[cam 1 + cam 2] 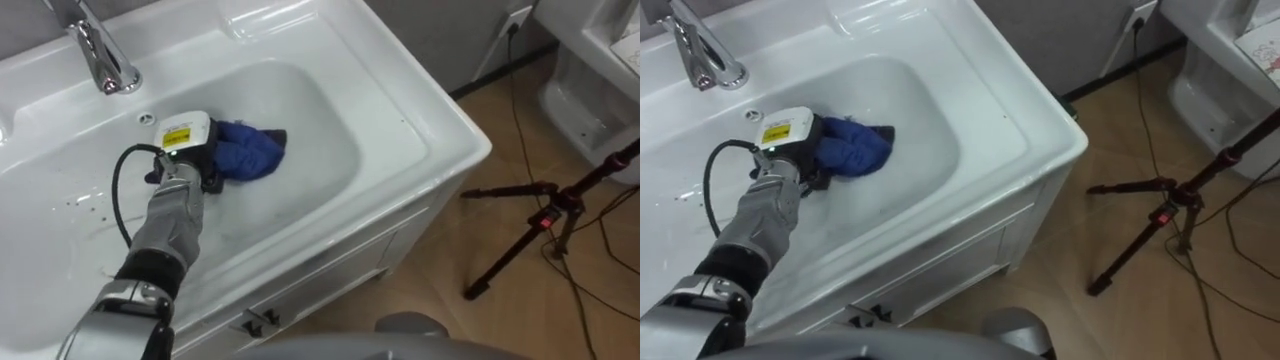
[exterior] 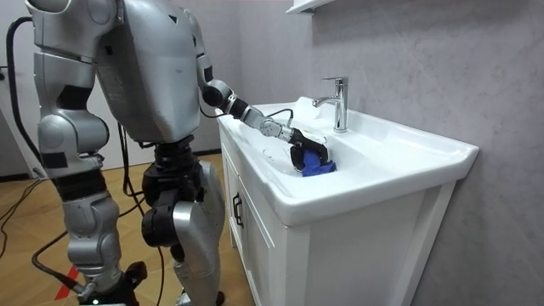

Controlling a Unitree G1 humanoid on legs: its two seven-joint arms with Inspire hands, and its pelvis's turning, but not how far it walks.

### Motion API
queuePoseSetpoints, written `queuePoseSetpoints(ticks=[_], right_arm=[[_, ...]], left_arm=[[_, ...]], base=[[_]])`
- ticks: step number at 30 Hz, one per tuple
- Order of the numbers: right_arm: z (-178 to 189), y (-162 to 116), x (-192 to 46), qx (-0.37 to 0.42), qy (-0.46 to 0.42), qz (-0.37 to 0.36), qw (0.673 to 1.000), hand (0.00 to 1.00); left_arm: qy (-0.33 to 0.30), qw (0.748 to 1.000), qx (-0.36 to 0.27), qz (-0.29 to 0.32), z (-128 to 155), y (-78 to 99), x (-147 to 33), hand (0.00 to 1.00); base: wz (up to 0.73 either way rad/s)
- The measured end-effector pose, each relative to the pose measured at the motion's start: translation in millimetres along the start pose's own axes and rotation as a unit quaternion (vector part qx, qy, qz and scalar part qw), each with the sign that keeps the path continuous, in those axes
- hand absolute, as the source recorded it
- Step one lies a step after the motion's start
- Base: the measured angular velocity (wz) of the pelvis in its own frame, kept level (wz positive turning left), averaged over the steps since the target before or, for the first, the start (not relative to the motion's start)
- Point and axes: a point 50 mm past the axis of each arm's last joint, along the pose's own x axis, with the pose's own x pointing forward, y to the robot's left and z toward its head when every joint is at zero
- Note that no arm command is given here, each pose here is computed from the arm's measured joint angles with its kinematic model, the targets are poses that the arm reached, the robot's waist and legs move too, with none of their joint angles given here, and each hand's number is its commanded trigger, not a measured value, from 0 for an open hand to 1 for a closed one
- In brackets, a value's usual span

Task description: Wipe basin

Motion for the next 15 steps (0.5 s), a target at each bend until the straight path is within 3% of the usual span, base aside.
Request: queuePoseSetpoints(ticks=[9,15], right_arm=[[-4.1,-3.1,-0.4,-0.011,0.021,-0.015,1.0,0.0],[-0.5,-7.1,-1.6,-0.022,0.022,-0.027,0.999,0.0]], left_arm=[[0.059,0.997,0.05,-0.017,-33.3,-1.9,-3.3,1.0],[0.065,0.996,0.049,-0.027,-36.3,-2.8,-3.7,1.0]], base=[[0.0],[-0.03]])
